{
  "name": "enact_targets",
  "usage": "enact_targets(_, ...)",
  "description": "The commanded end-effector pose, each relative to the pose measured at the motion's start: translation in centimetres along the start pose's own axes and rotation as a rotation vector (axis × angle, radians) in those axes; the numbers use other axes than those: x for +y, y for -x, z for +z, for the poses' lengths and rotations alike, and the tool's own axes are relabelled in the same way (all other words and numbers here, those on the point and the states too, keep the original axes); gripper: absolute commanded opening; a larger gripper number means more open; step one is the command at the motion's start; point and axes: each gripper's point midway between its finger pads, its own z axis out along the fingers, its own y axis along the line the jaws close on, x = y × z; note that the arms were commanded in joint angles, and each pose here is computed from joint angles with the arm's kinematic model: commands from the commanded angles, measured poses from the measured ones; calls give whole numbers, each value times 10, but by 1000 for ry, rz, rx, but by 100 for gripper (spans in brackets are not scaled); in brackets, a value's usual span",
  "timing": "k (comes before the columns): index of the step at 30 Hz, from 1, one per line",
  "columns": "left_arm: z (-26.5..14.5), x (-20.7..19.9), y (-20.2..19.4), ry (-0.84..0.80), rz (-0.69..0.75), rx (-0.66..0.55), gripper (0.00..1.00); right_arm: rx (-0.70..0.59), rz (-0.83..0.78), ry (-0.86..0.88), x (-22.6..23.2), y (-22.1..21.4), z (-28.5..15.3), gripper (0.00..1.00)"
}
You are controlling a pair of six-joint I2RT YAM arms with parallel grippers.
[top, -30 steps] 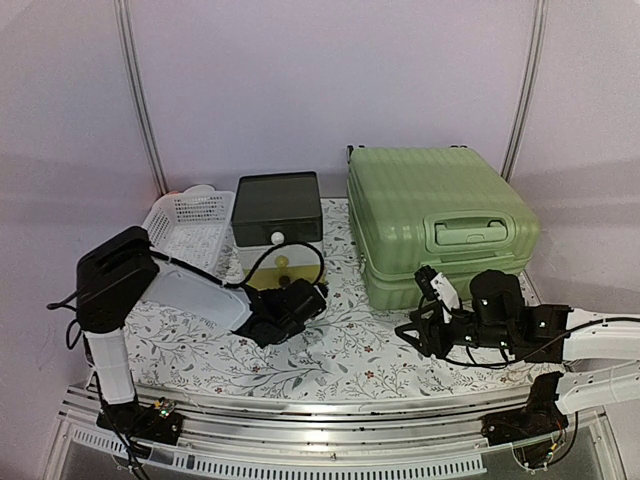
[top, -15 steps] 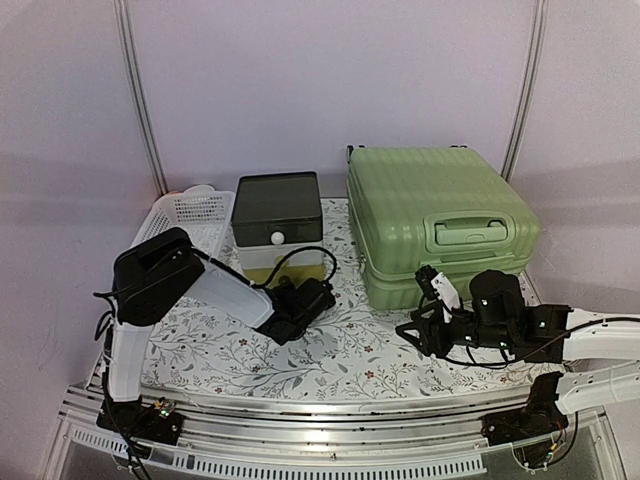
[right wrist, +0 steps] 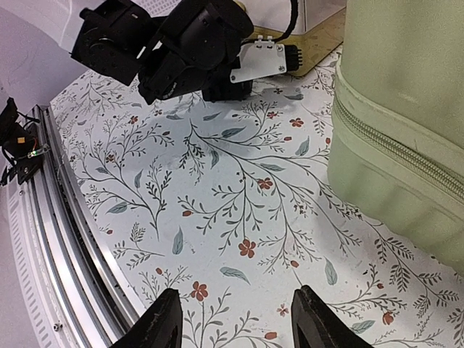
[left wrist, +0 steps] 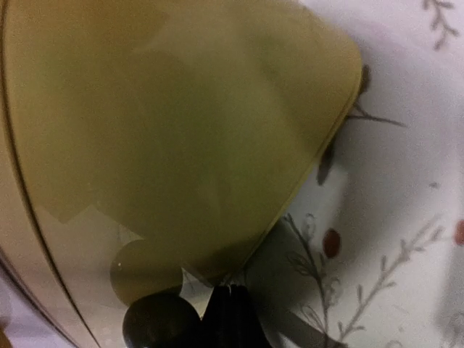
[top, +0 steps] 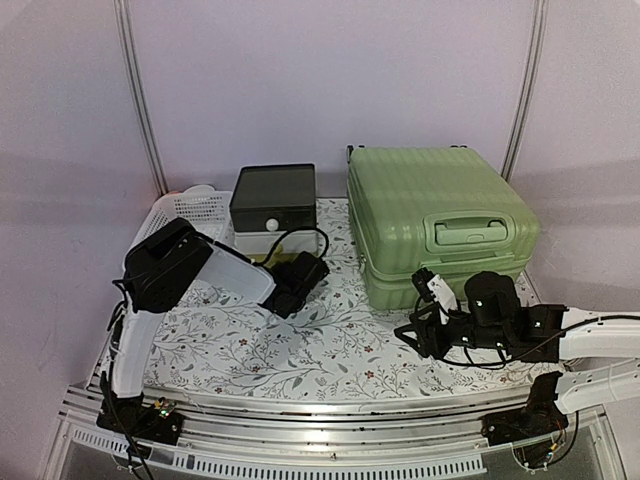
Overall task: Open, take out, and arrange the luggage
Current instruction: Move the storage box to the corner of the board.
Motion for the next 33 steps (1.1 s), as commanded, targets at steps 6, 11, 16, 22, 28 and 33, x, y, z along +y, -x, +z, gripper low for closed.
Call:
enact_targets(6, 58, 7, -20, 1, 58, 63, 0, -40, 9, -6, -1, 13, -2, 52)
enact_targets(11, 75, 16, -13, 14, 43, 39, 0, -41, 14, -2, 0, 14, -3, 52)
enact_targets(16, 91, 16, -11, 17, 59, 31, 0, -43, 21, -1, 0, 15, -4, 53)
enact_targets(22, 110, 14, -10, 19, 71, 35, 0, -45, 22, -3, 0, 16, -4, 53)
enact_targets(28, 125, 23, -4, 33, 66, 17, 0, -45, 25, -3, 0, 17, -5, 53)
enact_targets(33, 140, 27, 0, 48, 87, 15, 0, -49, 26, -2, 1, 19, -5, 53)
